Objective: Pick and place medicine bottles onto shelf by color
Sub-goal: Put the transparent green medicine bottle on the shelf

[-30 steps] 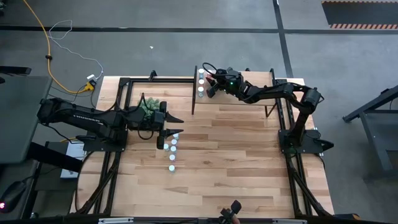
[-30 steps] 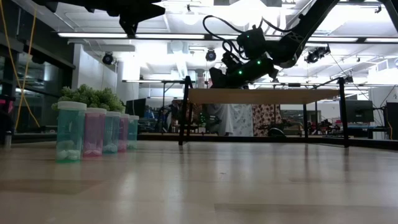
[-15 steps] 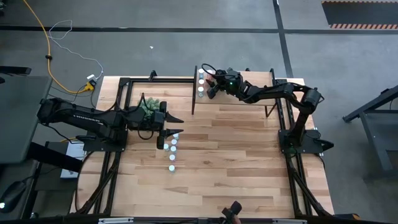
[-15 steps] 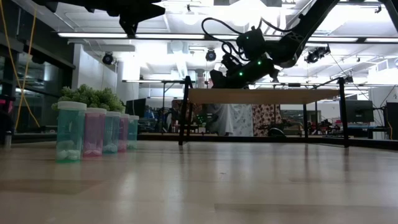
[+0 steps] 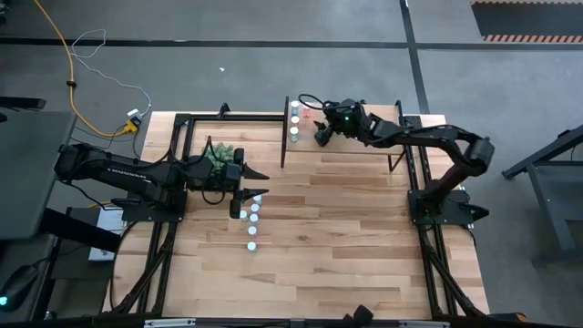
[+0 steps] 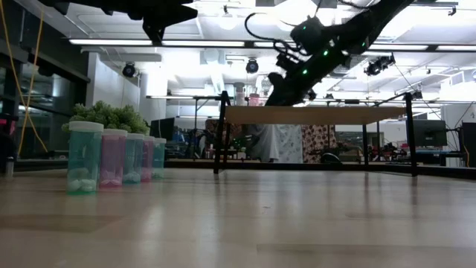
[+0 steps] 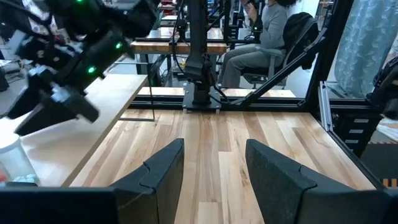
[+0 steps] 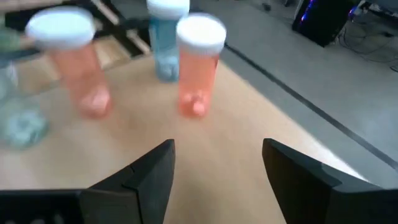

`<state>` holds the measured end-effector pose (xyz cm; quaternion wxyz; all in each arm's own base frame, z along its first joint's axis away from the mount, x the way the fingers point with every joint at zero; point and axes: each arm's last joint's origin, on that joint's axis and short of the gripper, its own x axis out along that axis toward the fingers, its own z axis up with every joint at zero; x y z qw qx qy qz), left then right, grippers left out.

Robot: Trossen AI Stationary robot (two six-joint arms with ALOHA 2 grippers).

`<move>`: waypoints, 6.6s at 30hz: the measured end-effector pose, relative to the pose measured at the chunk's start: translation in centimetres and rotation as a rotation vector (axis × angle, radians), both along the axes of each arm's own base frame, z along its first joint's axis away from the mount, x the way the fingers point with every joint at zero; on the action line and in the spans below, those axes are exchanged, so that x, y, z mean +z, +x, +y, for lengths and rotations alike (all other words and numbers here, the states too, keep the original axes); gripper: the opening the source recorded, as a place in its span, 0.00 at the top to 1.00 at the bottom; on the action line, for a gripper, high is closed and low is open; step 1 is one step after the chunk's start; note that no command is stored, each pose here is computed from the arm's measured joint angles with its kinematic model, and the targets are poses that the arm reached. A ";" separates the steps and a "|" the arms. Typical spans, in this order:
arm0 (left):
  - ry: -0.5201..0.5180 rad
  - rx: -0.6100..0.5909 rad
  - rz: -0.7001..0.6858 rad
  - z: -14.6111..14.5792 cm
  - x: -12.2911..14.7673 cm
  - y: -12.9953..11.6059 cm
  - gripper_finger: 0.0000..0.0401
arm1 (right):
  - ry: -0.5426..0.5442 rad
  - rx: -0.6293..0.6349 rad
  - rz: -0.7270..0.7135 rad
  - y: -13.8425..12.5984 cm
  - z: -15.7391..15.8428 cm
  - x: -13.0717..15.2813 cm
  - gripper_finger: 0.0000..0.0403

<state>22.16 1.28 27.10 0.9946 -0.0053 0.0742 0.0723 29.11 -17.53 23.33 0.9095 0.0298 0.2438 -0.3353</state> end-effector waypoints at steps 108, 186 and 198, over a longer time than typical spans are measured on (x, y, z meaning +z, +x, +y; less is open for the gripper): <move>-0.063 0.005 0.042 -0.2 1.0 -3.3 0.60 | 0.140 0.663 -0.272 16.1 16.8 -13.2 0.66; -0.063 0.005 0.054 -0.2 1.0 -3.3 0.60 | 0.090 0.706 -0.121 15.3 17.1 -11.0 0.76; -0.058 0.035 0.053 -0.1 1.0 -3.3 0.60 | 0.059 0.738 0.136 12.5 18.5 -6.8 0.76</move>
